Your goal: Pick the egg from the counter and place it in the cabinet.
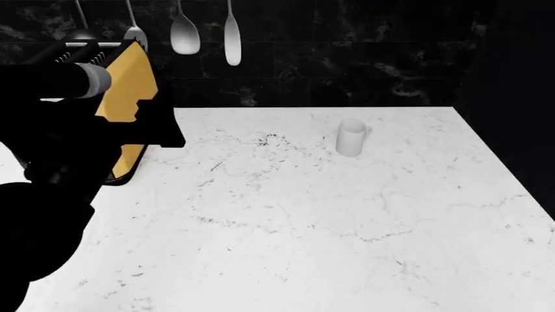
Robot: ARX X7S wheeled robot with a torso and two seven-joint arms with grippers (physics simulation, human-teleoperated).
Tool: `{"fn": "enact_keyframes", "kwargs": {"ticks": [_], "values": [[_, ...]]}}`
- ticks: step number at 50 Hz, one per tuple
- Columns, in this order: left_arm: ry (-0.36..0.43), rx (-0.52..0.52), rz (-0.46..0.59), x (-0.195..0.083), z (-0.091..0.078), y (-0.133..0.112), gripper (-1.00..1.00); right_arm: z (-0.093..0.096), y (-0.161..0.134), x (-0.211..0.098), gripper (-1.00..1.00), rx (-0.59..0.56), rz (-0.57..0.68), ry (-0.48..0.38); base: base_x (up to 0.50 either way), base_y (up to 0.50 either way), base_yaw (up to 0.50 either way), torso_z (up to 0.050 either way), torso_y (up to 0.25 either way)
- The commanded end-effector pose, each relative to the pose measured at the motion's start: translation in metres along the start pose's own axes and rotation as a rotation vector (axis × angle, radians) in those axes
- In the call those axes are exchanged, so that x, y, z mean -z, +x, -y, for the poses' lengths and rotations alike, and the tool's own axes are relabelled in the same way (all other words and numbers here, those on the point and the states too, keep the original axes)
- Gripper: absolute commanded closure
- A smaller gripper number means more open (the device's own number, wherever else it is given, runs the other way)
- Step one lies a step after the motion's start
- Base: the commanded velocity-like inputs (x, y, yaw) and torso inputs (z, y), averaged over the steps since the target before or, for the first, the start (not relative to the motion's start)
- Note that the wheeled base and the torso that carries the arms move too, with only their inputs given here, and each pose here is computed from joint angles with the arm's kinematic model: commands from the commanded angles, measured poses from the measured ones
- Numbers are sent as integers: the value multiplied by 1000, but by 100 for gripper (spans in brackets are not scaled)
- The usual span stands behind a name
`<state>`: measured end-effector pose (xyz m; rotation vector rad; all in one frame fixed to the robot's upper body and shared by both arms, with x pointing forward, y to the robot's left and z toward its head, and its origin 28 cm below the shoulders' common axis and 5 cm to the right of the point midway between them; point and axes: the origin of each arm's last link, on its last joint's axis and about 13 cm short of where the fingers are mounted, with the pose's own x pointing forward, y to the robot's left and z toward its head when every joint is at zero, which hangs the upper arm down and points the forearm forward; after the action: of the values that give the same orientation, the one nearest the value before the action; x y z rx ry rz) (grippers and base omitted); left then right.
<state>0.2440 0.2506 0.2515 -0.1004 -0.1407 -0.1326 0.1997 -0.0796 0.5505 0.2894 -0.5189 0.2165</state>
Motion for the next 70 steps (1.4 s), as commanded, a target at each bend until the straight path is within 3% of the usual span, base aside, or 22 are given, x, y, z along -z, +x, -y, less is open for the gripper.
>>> {"fn": "enact_keyframes", "kwargs": {"ticks": [1, 28, 48, 49, 70], "values": [[1, -2, -7, 1, -1, 2, -100, 4, 18, 2, 100, 23, -109, -3, 0, 0, 0, 0, 0], [0, -8, -30, 9, -2, 5, -100, 26, 30, 38, 100, 113, -315, -9, 0, 0, 0, 0, 0], [-5, -15, -48, 15, -4, 6, -100, 45, 47, 60, 100, 162, -359, -59, 8, 0, 3, 0, 0], [-5, -15, -49, 15, -4, 6, -100, 45, 47, 61, -100, 164, -359, -60, 12, 0, 6, 0, 0], [-10, -17, -47, 16, -4, 5, -100, 46, 46, 64, -100, 160, -349, -83, 0, 0, 0, 2, 0]]}}
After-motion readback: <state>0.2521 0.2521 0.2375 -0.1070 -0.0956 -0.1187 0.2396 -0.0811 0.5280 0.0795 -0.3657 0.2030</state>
